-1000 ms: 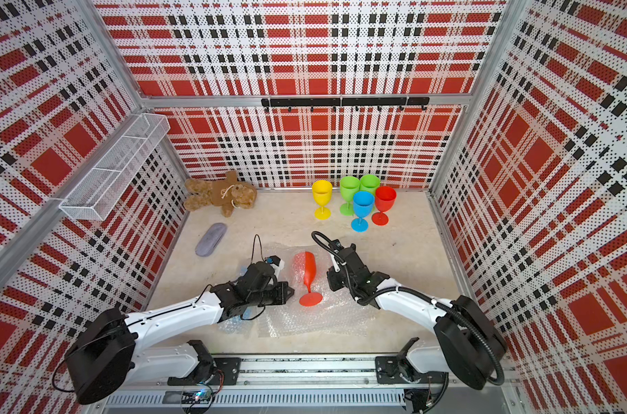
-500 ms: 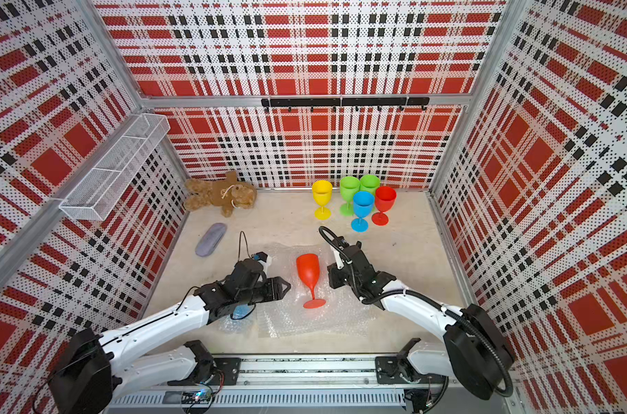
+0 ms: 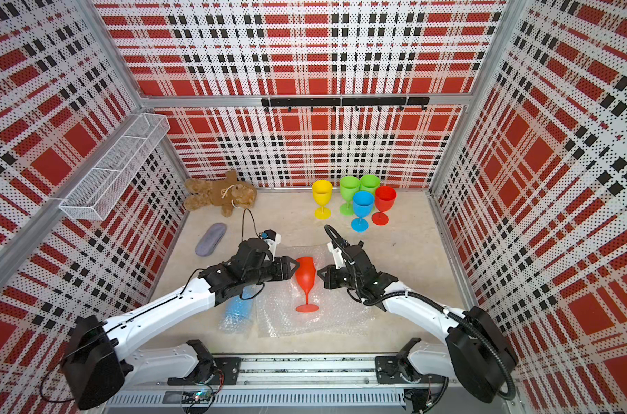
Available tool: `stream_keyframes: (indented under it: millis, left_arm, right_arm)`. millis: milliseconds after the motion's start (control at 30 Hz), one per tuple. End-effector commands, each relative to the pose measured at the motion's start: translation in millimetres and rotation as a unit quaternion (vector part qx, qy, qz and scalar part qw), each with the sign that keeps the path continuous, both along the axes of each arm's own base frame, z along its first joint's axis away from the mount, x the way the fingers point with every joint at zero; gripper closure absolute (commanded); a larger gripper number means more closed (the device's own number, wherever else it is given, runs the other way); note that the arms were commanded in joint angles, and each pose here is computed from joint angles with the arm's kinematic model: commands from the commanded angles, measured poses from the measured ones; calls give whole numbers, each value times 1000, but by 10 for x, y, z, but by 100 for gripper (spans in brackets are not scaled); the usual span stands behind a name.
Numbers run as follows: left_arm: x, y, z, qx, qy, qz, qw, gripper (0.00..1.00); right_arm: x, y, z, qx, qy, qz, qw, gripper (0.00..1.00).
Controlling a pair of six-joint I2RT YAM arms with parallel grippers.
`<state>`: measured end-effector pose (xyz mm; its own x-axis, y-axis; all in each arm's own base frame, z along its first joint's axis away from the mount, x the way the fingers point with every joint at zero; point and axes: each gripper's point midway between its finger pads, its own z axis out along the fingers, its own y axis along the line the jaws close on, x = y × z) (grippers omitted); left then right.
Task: Unpack wine glasses from bubble wrap
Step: Unwrap the bubble wrap.
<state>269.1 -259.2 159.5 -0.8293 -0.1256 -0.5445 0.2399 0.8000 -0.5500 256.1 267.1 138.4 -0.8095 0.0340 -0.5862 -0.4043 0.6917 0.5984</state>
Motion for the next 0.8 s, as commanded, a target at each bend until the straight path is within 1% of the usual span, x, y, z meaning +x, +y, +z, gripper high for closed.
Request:
stream_keyframes:
  millis: [0,67,133,200,267,400,467,500,533,600,667,733,767]
  left_arm:
    - [-11,-150,-113,-35,15,-15,999,49]
    - [-45,-146,-311,-40,44,-6,998,52]
    - [-78,-86,-504,-31,69,4,997,55]
    - [-103,40,-672,-9,90,16,996,56]
    - [-101,201,-781,22,99,35,994,56]
    - [-105,470,-979,76,121,76,987,55]
    - [-115,529,-1062,94,129,81,984,56]
    - [-116,554,-1104,102,131,84,982,56]
    - [-116,576,-1147,110,133,87,981,56]
    - [-137,595,-1242,122,141,85,979,57]
    - [-154,606,-1322,133,145,81,977,58]
    - [-166,631,-1385,146,148,83,975,60]
    - [-167,637,-1396,149,148,84,974,60]
  right_arm:
    - [52,-36,-6,1,6,-3,1000,100]
    - [90,-99,-32,-8,5,-10,1000,100]
    - [112,-162,-65,-15,5,-16,1000,100]
    - [134,-235,-119,-29,7,-24,999,100]
    - [149,-296,-167,-42,7,-31,999,100]
    - [220,-499,-426,-94,26,-65,993,99]
    - [254,-625,-611,-132,40,-88,987,94]
    - [274,-689,-705,-151,45,-100,982,90]
    - [289,-742,-815,-171,54,-109,978,83]
    - [295,-781,-972,-191,70,-112,973,81]
    - [296,-789,-1090,-202,82,-113,969,78]
    - [283,-734,-1127,-189,97,-109,971,76]
    - [282,-712,-1099,-185,99,-108,972,72]
